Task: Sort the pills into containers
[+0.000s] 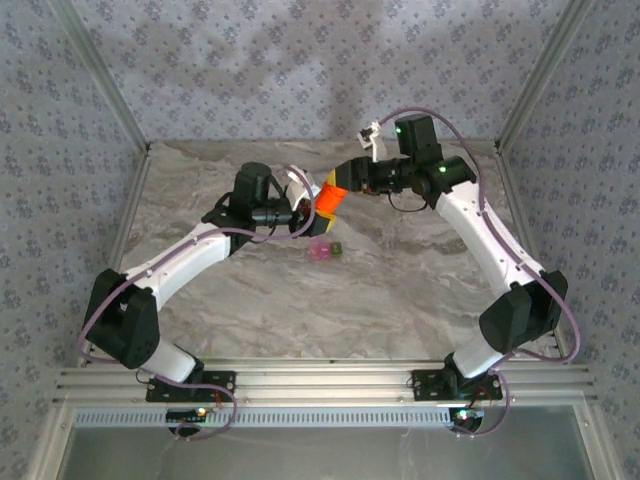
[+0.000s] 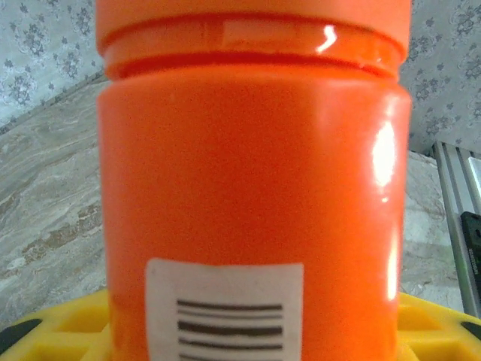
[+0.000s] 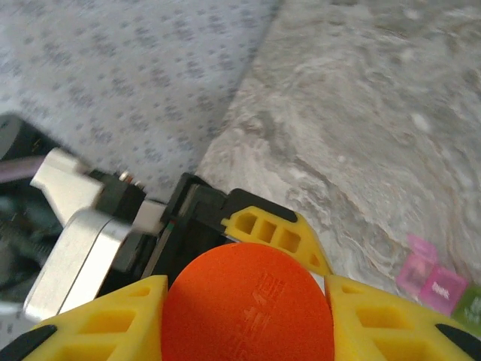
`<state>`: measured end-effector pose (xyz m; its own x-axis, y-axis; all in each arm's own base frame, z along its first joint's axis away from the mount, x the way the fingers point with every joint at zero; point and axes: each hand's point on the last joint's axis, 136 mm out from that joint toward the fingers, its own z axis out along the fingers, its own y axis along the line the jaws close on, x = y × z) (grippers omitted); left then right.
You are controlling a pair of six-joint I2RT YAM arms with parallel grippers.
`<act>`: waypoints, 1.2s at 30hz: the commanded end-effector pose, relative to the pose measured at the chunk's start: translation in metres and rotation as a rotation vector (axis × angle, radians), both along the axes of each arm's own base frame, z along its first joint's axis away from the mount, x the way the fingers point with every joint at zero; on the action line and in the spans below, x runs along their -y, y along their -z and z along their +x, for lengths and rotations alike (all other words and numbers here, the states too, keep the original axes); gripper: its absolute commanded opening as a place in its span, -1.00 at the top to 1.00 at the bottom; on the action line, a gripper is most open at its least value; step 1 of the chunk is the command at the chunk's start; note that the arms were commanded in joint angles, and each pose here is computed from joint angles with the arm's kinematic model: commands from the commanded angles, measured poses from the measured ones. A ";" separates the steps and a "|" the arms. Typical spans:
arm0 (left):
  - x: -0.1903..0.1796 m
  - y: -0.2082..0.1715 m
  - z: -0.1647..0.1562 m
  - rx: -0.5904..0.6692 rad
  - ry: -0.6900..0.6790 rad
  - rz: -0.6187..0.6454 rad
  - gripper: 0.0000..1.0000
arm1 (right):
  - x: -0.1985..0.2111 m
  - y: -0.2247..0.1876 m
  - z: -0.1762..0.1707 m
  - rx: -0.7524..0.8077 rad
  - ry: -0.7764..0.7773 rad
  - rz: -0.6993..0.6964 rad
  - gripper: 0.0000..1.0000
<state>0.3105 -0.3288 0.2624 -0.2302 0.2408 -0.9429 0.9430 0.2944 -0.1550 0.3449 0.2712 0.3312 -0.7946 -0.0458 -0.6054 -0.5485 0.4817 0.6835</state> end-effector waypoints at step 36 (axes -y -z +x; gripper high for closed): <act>0.011 -0.017 -0.001 0.057 0.086 0.010 1.00 | 0.018 -0.005 0.011 -0.155 0.282 -0.009 -0.59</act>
<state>0.3125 -0.3344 0.2691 -0.1873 0.2710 -0.9442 0.9603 0.2530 -0.1179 0.3547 0.2475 0.3313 -0.8588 0.1852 -0.4776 -0.2867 0.5989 0.7478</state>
